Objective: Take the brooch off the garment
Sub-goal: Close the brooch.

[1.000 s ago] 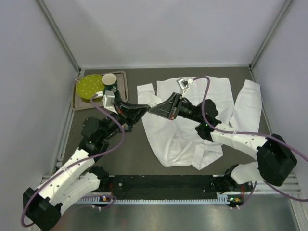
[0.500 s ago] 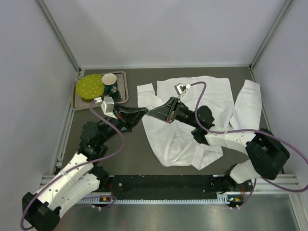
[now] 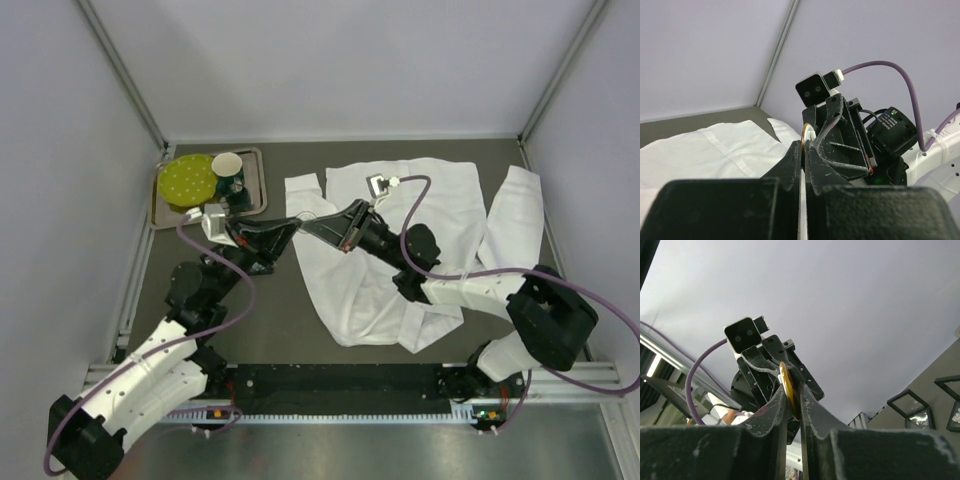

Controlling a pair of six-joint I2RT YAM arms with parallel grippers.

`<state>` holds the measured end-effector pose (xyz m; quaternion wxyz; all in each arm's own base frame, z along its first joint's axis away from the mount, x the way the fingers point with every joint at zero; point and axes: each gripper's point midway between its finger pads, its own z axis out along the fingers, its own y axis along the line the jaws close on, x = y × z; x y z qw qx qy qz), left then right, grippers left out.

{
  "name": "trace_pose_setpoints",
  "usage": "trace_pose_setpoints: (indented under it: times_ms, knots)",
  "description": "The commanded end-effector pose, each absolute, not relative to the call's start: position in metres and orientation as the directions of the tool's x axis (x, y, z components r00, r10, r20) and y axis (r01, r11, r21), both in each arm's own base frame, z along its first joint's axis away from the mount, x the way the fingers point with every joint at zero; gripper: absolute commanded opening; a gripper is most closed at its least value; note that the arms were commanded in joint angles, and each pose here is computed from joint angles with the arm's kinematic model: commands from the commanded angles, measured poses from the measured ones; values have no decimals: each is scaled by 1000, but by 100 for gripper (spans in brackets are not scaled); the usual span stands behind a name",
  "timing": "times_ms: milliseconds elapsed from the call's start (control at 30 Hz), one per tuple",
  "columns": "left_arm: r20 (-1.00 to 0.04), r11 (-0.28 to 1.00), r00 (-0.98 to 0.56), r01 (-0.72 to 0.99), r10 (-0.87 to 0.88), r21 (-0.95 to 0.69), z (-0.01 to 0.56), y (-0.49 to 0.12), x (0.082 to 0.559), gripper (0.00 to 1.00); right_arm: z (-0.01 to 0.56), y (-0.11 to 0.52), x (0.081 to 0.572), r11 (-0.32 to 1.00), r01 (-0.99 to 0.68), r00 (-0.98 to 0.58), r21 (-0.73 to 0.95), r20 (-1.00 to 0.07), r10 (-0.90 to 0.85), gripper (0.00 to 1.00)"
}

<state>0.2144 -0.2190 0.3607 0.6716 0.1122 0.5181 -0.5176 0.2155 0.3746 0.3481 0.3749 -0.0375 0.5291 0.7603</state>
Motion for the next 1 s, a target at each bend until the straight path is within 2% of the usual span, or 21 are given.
trace_pose_setpoints:
  times_ms: [0, 100, 133, 233, 333, 400, 433, 533, 600, 700, 733, 867, 967]
  knots:
    - [-745, 396, 55, 872, -665, -289, 408, -207, 192, 0, 382, 362, 248, -118, -656, -605, 745, -426, 672, 3]
    - [-778, 417, 34, 858, -628, -299, 405, -210, 197, 0, 383, 367, 236, -116, -670, -630, 734, -479, 611, 17]
    - [-787, 433, 39, 851, -615, -296, 404, -210, 199, 0, 380, 368, 231, -115, -670, -640, 733, -493, 589, 25]
    - [-815, 482, 3, 808, -580, -340, 391, -208, 209, 0, 371, 369, 218, -103, -670, -666, 735, -534, 522, 35]
    - [-816, 524, -30, 753, -577, -398, 379, -201, 218, 0, 346, 368, 209, -28, -652, -688, 757, -576, 441, 44]
    - [-810, 534, -47, 729, -585, -428, 376, -198, 220, 0, 331, 361, 208, 31, -652, -676, 758, -599, 429, 52]
    - [-805, 543, -65, 706, -590, -455, 372, -196, 223, 0, 330, 355, 203, 46, -664, -663, 746, -616, 425, 59]
    - [-786, 559, -135, 631, -603, -538, 360, -191, 230, 0, 311, 349, 198, 170, -711, -615, 682, -720, 321, 70]
    - [-766, 570, -173, 572, -619, -590, 362, -187, 236, 0, 283, 346, 198, 276, -753, -568, 598, -801, 186, 72]
    - [-737, 612, -283, 418, -614, -671, 348, -182, 247, 0, 283, 344, 201, 321, -847, -428, 425, -901, 62, 72]
    - [-712, 607, -324, 373, -623, -701, 344, -183, 247, 0, 280, 340, 207, 367, -843, -410, 394, -911, 35, 72]
    - [-639, 623, -445, 207, -627, -755, 329, -180, 245, 0, 290, 335, 216, 423, -883, -231, 203, -973, -16, 72]
    - [-569, 595, -480, 115, -668, -795, 325, -178, 243, 0, 302, 339, 224, 448, -892, -90, 53, -994, -60, 71]
